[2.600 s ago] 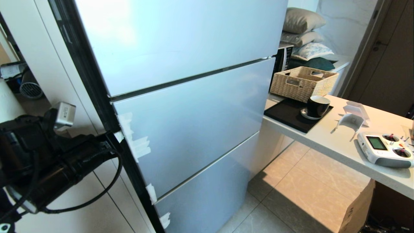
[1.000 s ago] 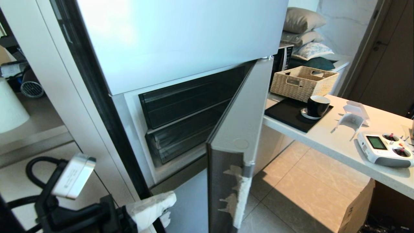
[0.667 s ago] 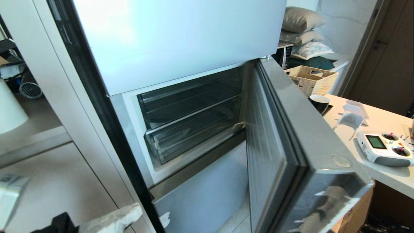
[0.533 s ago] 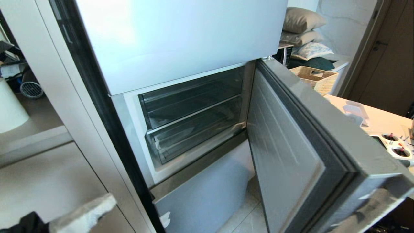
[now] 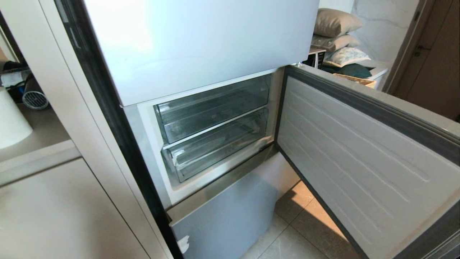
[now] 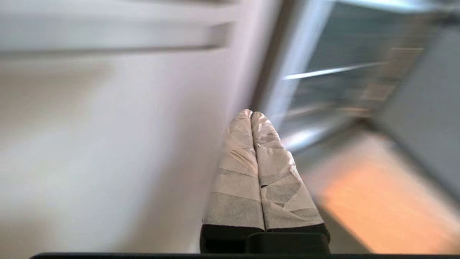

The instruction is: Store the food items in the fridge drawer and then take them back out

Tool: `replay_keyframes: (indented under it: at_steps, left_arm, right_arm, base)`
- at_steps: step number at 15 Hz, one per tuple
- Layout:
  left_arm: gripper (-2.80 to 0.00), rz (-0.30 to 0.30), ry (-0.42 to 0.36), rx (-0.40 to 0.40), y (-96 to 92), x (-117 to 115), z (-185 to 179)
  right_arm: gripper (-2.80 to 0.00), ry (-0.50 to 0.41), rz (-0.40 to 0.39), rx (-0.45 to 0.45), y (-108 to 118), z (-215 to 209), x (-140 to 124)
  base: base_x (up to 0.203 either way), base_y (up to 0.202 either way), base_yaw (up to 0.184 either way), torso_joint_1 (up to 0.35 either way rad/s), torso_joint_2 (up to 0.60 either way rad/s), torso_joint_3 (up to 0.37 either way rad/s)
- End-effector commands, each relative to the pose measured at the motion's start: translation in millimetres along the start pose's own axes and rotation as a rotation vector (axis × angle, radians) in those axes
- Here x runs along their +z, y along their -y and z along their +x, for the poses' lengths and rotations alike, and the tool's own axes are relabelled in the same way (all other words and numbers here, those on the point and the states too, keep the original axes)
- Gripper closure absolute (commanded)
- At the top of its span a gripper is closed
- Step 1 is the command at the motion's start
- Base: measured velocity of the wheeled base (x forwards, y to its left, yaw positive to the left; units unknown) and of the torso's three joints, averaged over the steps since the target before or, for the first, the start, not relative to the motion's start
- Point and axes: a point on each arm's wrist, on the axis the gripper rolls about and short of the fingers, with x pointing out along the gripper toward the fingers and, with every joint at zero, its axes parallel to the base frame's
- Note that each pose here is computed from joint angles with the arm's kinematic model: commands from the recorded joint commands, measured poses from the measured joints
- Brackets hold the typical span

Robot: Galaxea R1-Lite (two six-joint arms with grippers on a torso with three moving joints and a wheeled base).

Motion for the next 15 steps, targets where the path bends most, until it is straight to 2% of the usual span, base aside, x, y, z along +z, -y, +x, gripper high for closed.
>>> replay_keyframes:
  at_steps: [1, 3, 6, 7, 8, 9, 11, 12, 13, 15]
  left_arm:
    - [0.0, 0.042, -0.003, 0.102, -6.5, -14.2, -11.0]
    - [0.0, 0.13, -0.107, 0.138, -9.1, -26.2, -12.3]
    - [0.0, 0.18, -0.162, 0.314, -12.5, -39.2, -15.8]
    - [0.0, 0.19, -0.196, 0.347, -15.9, -52.7, -16.5]
    - [0.0, 0.19, -0.198, 0.343, -17.0, -58.0, -16.7]
    - [0.0, 0.185, -0.188, 0.26, -15.8, -58.6, -18.2]
    - [0.0, 0.163, -0.18, -0.043, -12.2, -64.2, -29.7]
    - [0.0, 0.158, -0.16, -0.117, -12.2, -66.5, -37.1]
    - [0.0, 0.161, -0.139, -0.15, -12.7, -68.1, -41.7]
    - [0.0, 0.147, -0.097, -0.135, -13.6, -69.4, -41.0]
  right_arm:
    - [0.0, -0.001, 0.0, 0.001, 0.0, 0.1, 0.0]
    - [0.0, -0.001, 0.0, 0.001, 0.0, 0.1, 0.0]
    - [0.0, -0.001, 0.0, 0.001, 0.0, 0.1, 0.0]
    - [0.0, -0.001, 0.0, 0.001, 0.0, 0.1, 0.0]
    - [0.0, -0.001, 0.0, 0.002, 0.0, 0.1, 0.0]
    - [0.0, -0.001, 0.0, 0.002, 0.0, 0.1, 0.0]
    - [0.0, -0.001, 0.003, 0.001, 0.0, 0.1, 0.0]
    - [0.0, -0.001, 0.001, 0.001, 0.0, 0.1, 0.0]
    - [0.0, -0.001, 0.001, 0.001, 0.0, 0.1, 0.0]
    - [0.0, -0.001, 0.001, 0.001, 0.0, 0.1, 0.0]
  base:
    - [0.0, 0.0, 0.0, 0.0, 0.0, 0.0]
    - [0.0, 0.0, 0.0, 0.0, 0.0, 0.0]
    - [0.0, 0.0, 0.0, 0.0, 0.0, 0.0]
    - [0.0, 0.0, 0.0, 0.0, 0.0, 0.0]
    - [0.0, 0.0, 0.0, 0.0, 0.0, 0.0]
    - [0.0, 0.0, 0.0, 0.0, 0.0, 0.0]
    - [0.0, 0.0, 0.0, 0.0, 0.0, 0.0]
    - [0.0, 0.0, 0.0, 0.0, 0.0, 0.0]
    - [0.0, 0.0, 0.0, 0.0, 0.0, 0.0]
    - [0.0, 0.0, 0.0, 0.0, 0.0, 0.0]
